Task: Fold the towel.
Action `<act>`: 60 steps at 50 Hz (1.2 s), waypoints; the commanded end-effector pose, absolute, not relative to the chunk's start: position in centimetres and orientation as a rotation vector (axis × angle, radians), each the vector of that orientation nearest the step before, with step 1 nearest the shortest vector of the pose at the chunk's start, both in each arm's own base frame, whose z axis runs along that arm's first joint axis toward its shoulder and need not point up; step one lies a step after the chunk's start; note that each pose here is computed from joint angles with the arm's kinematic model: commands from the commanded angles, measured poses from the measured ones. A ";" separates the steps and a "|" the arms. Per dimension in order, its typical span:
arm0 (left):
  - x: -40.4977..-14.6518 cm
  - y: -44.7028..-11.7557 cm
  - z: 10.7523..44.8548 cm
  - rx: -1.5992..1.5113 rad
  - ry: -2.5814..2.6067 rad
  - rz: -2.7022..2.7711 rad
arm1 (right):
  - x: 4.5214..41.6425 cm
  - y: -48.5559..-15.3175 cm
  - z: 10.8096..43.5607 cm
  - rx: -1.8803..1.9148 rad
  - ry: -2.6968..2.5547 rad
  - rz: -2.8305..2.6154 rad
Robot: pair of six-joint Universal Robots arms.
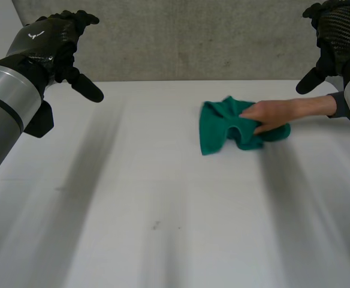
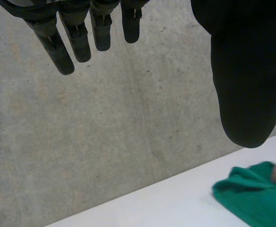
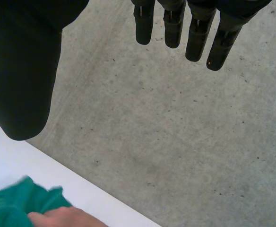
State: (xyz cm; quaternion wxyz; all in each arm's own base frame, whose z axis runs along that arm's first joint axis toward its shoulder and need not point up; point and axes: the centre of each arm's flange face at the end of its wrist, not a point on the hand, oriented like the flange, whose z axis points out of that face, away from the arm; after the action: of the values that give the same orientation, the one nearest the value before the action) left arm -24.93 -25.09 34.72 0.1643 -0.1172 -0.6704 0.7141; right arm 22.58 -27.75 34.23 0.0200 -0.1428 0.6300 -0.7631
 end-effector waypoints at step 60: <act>-32.1 -30.5 16.4 -0.688 -2.205 1.761 | 29.8 -34.2 20.3 -0.781 2.125 -1.817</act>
State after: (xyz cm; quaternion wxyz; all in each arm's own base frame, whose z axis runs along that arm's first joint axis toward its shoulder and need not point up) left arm -30.93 -29.22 20.34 0.1482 -0.1934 -0.7585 0.6044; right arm 28.10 -31.03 24.69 0.0302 -0.3489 0.6711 -0.6535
